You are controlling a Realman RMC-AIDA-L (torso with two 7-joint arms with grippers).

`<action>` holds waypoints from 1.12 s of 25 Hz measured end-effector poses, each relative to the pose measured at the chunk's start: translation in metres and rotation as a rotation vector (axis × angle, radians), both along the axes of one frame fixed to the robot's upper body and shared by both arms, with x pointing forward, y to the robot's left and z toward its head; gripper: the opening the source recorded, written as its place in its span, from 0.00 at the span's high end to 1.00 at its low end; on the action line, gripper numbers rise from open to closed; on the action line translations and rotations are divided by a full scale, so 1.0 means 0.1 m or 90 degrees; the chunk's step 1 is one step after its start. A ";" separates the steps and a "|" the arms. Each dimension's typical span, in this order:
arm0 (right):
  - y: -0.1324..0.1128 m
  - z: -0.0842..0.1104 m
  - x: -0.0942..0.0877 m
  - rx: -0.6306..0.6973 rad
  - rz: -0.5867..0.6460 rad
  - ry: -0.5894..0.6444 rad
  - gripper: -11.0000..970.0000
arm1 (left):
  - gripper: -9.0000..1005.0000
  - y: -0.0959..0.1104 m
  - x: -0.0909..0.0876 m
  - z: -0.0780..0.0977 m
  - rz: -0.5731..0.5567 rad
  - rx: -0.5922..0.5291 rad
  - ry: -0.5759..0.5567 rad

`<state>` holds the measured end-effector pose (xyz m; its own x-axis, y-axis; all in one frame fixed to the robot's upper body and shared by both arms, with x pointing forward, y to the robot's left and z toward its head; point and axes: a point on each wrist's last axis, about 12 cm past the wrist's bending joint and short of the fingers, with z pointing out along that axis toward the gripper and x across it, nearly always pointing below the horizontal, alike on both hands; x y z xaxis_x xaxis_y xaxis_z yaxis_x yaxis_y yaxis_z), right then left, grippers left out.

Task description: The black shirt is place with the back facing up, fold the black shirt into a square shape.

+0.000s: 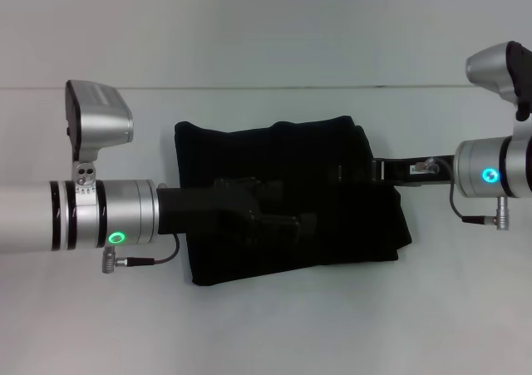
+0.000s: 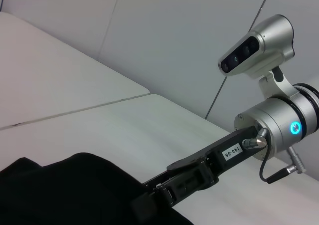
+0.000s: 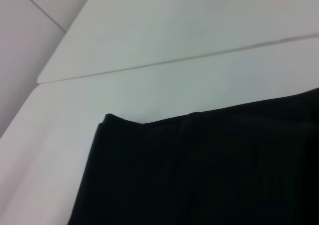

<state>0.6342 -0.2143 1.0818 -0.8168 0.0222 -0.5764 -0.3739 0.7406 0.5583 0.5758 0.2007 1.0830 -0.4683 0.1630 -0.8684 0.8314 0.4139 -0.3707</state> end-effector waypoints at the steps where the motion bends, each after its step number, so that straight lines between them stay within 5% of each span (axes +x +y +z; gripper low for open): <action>1: 0.04 0.01 0.00 0.001 0.005 -0.003 0.10 | 0.07 0.00 0.00 0.00 0.000 0.000 0.000; 5: 0.06 0.02 0.03 -0.001 0.002 -0.009 0.18 | 0.07 0.00 0.01 0.00 0.004 0.001 0.002; 21: 0.10 -0.02 0.03 -0.008 -0.006 -0.025 0.88 | 0.07 -0.01 -0.03 -0.04 0.007 -0.003 0.013; 28: 0.13 0.00 0.05 -0.003 -0.003 -0.063 0.94 | 0.07 -0.01 -0.05 -0.06 0.010 -0.006 0.018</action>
<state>0.6393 -0.2010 1.0822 -0.7561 0.0226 -0.6541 -0.4238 0.7447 0.5156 0.5713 0.2001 1.0770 -0.4954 0.1482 -0.8559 0.8141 0.4229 -0.3980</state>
